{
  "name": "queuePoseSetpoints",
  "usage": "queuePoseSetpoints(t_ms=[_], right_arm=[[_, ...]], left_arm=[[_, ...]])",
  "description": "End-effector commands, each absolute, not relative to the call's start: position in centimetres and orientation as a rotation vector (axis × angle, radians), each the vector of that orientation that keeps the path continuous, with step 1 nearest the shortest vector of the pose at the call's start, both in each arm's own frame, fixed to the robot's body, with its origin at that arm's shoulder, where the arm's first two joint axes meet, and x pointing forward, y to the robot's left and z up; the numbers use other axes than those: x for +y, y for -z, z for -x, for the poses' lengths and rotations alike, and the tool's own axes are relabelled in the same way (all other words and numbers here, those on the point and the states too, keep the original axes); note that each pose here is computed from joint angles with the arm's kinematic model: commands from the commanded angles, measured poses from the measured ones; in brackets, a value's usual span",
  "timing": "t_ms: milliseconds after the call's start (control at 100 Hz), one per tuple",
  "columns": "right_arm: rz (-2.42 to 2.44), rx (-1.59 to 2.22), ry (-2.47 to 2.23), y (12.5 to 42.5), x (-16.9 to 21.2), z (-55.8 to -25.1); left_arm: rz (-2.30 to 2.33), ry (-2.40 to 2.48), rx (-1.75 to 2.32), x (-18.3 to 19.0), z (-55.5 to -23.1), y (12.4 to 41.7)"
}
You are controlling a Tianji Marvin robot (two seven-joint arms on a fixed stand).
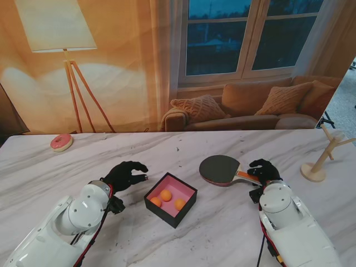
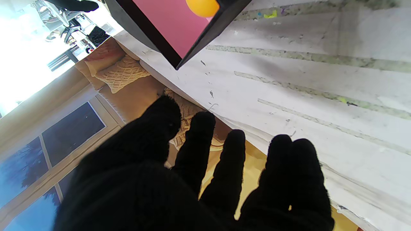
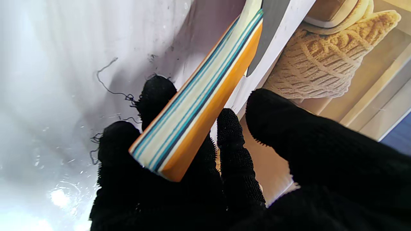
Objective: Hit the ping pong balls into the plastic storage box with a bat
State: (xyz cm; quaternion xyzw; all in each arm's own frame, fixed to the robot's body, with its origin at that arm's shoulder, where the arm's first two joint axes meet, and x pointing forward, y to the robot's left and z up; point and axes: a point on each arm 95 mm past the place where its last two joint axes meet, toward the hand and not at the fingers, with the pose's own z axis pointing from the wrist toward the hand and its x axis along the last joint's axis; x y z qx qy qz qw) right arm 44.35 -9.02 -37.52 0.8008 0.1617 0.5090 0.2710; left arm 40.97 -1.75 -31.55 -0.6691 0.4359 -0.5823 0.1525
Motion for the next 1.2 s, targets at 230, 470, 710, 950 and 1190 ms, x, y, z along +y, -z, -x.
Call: queuePoseSetpoints(t_ms=[230,470,710,950,1190], right_arm=[[-2.146,0.464,-1.359,37.8,-9.0,-44.4],[-2.11,0.542,-1.367,37.8,-9.2,-44.4],[-2.071,0.613,-1.387,37.8,-9.4,-44.3],[-2.019,0.631,-1.454,36.9,-9.1,-44.0],[-1.953,0.689,-1.565,35.3,-8.2,-43.4]], left_arm=[[1.93,1.676,1.264,-2.0,-40.8,31.7],[1.928,1.677,1.27,-1.9,-40.9,31.7],[1.929,1.678,1.271,-2.0,-40.9,31.7],[1.924,1.687,1.271,-2.0,-41.0,31.7],[1.913,1.703,1.265,-1.9,-41.3,31.5]])
